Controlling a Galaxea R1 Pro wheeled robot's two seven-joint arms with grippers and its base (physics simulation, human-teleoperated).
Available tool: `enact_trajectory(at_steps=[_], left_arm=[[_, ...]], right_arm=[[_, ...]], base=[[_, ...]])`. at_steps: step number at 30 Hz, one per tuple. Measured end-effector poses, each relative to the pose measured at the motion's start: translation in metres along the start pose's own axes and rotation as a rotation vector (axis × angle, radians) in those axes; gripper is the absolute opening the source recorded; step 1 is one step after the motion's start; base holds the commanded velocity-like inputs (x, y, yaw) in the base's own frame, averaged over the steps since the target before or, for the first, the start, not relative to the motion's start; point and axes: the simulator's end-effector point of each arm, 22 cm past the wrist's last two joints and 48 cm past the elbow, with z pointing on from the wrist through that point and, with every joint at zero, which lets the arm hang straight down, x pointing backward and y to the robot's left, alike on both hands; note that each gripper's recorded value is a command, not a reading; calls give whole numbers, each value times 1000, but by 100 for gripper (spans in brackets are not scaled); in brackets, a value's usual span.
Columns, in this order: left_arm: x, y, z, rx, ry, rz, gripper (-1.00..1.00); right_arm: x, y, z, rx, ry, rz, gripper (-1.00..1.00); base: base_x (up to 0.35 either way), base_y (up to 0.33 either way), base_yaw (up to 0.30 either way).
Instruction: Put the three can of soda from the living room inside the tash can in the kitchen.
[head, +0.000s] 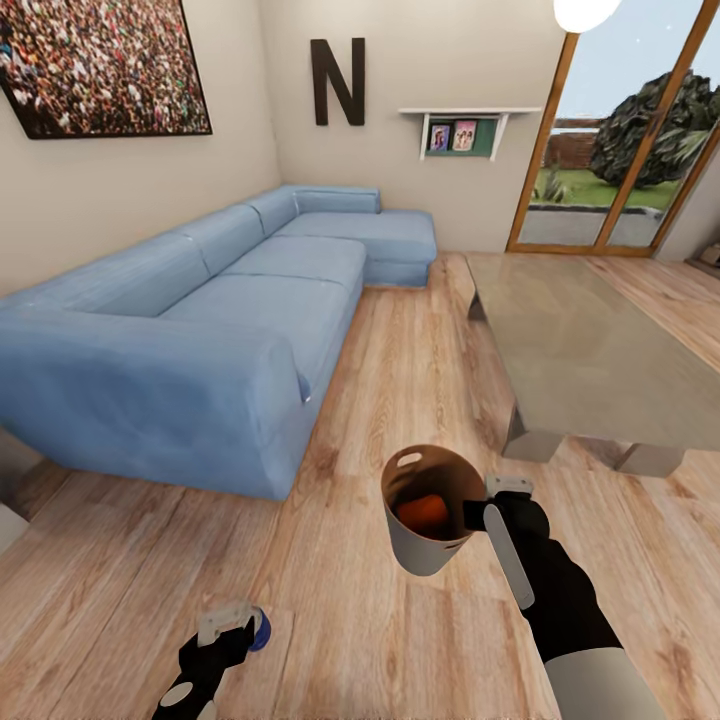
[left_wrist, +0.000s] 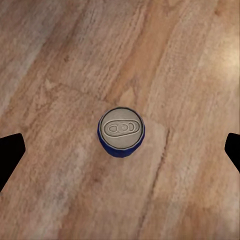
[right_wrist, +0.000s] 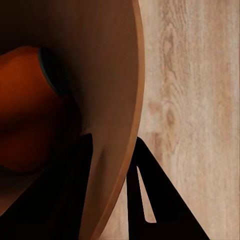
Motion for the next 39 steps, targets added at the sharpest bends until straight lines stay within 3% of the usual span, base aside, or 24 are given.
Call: enact_trajectory(at_steps=[21, 39], left_arm=[[16, 3, 4, -6, 32, 6, 100], [22, 3, 5, -8, 43, 6, 100]], right_arm=[[12, 1, 13, 3, 31, -6, -100], [-1, 2, 8, -5, -5, 5, -100]], base=[[0, 0, 0], [91, 0, 0]])
